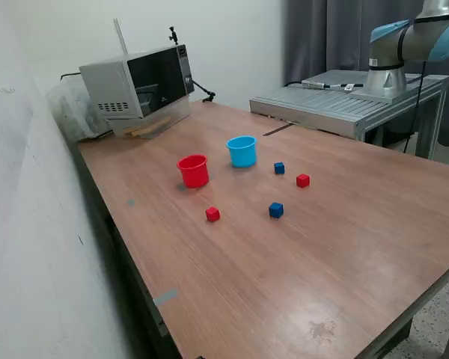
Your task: Place red objects in the red bin, and blue objects in the blue bin.
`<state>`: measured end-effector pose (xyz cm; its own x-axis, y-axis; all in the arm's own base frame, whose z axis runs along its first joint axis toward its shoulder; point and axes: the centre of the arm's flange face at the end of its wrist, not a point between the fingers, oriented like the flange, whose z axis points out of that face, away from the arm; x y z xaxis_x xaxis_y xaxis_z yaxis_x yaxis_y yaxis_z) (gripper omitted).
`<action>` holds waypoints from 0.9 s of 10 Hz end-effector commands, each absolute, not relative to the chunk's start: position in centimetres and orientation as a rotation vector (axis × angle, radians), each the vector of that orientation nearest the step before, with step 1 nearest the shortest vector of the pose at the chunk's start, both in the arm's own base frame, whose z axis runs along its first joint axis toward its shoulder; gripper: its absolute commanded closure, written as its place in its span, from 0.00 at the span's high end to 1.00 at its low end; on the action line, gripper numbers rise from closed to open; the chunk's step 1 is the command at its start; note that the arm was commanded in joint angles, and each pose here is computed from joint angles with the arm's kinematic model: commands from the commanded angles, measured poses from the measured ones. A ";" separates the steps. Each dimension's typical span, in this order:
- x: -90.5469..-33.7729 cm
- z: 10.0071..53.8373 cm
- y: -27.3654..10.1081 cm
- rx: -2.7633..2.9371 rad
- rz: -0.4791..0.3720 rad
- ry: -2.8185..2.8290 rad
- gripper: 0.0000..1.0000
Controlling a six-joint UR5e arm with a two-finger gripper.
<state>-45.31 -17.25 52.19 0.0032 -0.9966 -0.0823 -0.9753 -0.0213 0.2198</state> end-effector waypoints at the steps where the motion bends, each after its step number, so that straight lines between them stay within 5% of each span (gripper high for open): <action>1: -51.6 41.0 -12.2 2.028 -0.258 -2.267 1.00; 5: -57.8 25.4 -5.0 1.930 -0.133 -2.457 1.00; 9: -57.9 21.0 -4.0 1.852 -0.121 -2.525 1.00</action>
<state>-57.87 -4.91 24.38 -0.2629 -0.9639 -0.0413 -0.9626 0.2592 0.0786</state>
